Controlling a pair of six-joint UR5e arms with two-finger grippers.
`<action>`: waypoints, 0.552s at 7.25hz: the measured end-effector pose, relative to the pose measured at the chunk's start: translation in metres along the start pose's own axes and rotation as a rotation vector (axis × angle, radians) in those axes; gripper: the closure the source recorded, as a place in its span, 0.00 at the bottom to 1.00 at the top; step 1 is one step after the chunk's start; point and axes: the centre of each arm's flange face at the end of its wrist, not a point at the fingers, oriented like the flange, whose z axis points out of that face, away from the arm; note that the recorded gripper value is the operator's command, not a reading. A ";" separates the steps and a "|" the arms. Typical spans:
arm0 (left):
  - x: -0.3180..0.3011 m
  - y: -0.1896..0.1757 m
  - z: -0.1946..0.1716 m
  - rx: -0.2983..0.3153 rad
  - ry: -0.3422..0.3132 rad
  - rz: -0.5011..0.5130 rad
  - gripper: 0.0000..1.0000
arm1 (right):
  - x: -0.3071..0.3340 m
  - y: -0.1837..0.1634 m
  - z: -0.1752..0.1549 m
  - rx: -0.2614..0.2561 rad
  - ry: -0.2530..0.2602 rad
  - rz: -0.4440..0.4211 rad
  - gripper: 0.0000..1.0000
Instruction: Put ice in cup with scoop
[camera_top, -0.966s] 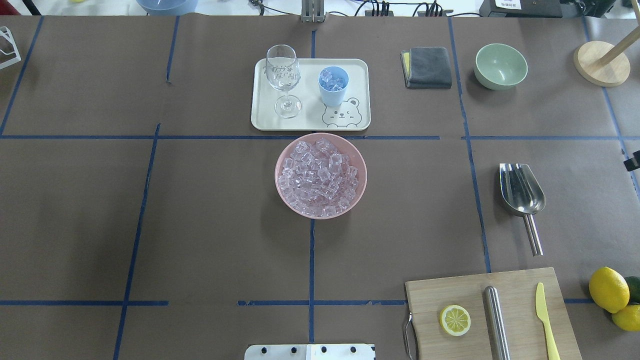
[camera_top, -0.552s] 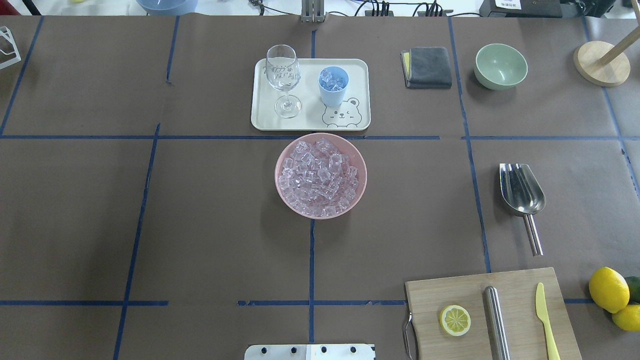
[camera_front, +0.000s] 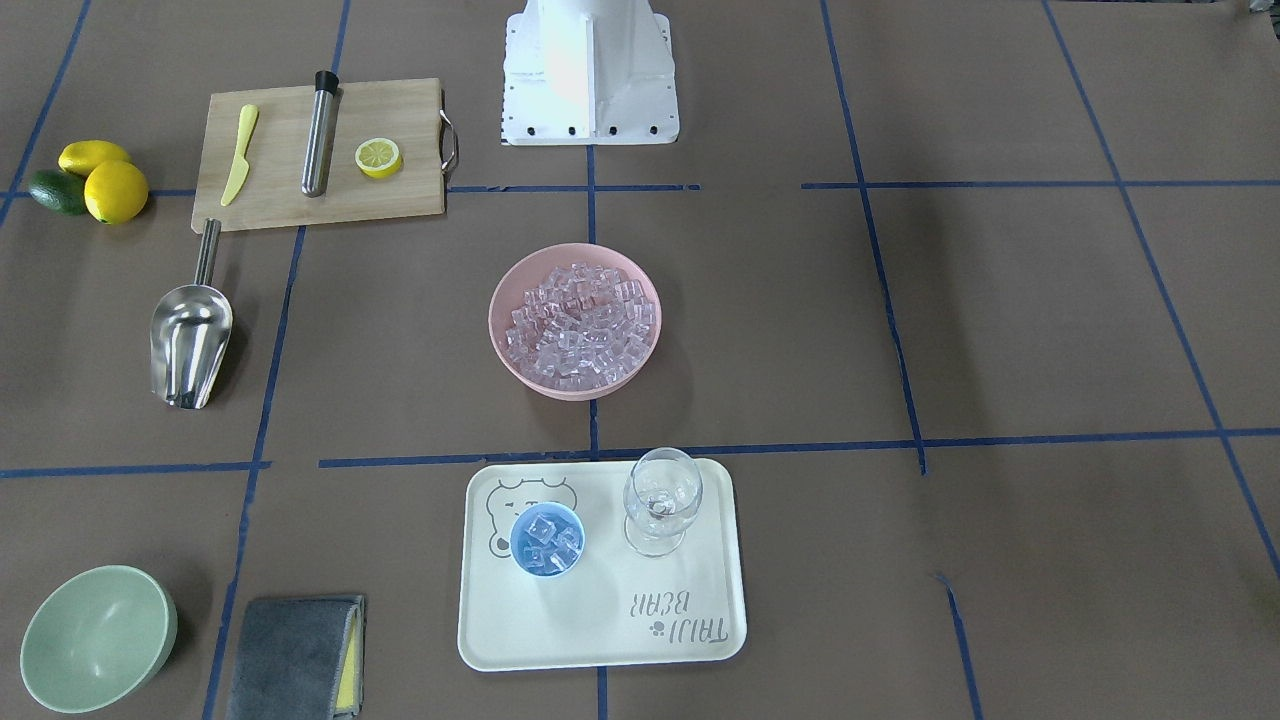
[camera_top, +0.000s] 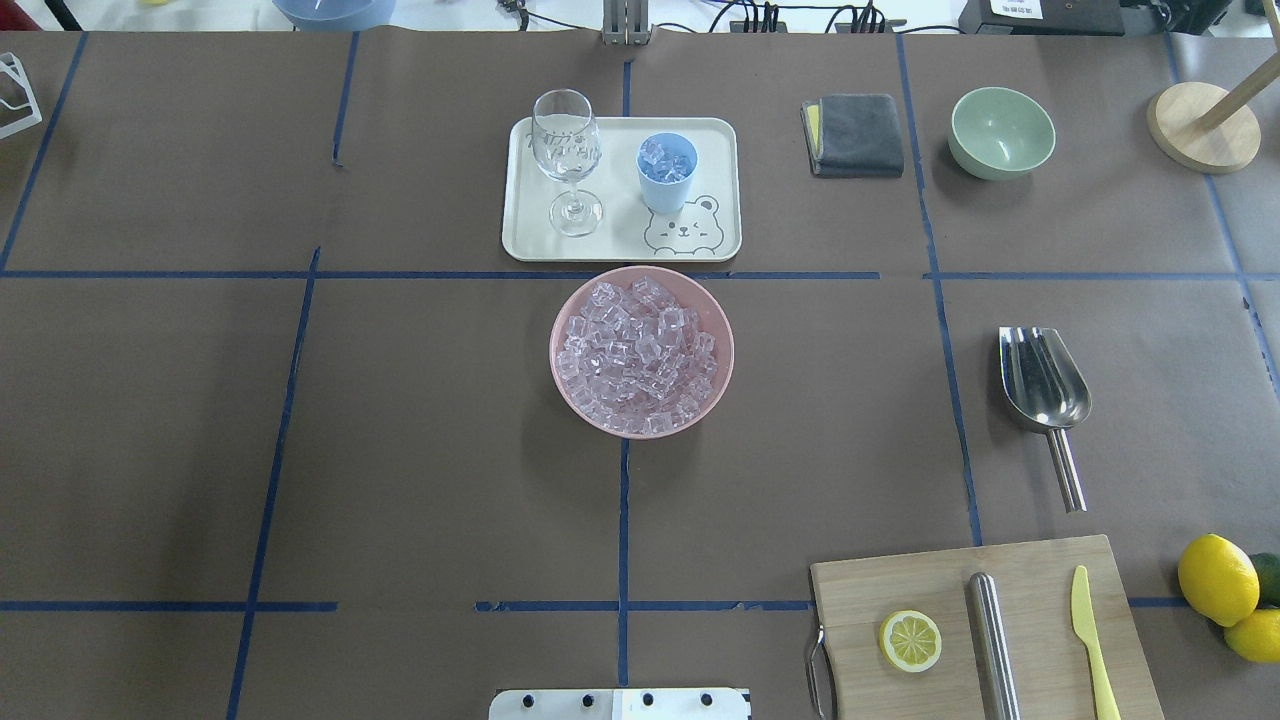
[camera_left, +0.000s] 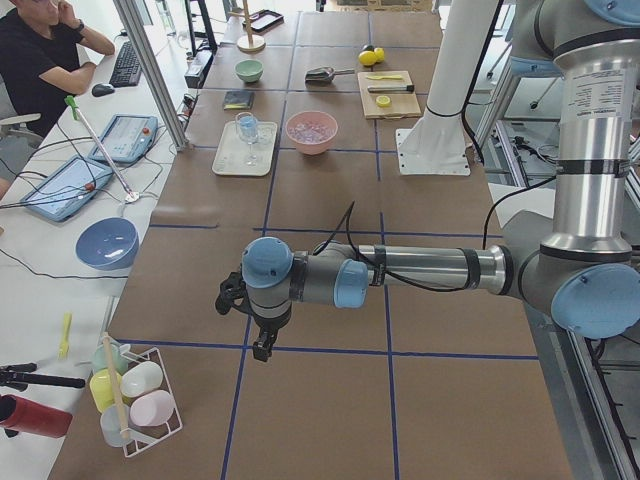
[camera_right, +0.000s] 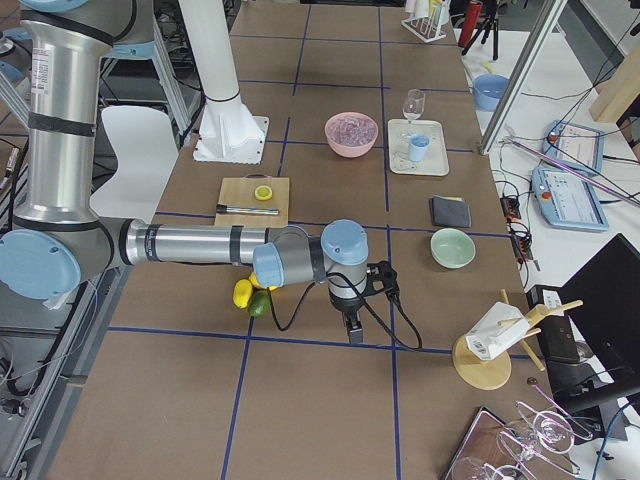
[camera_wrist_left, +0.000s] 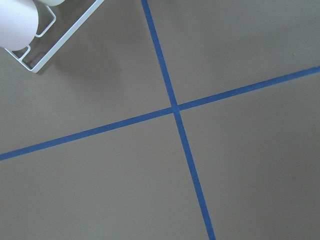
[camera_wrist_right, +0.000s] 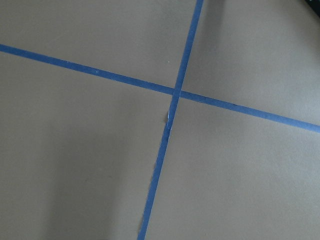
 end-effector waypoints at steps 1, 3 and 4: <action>-0.003 0.003 0.003 -0.012 0.002 -0.023 0.00 | 0.008 0.006 -0.004 -0.005 -0.027 0.043 0.00; -0.004 0.006 0.005 -0.026 0.004 -0.050 0.00 | 0.026 0.016 -0.020 -0.032 -0.108 0.175 0.00; -0.004 0.006 0.006 -0.029 0.005 -0.063 0.00 | 0.031 0.019 -0.025 -0.034 -0.134 0.211 0.00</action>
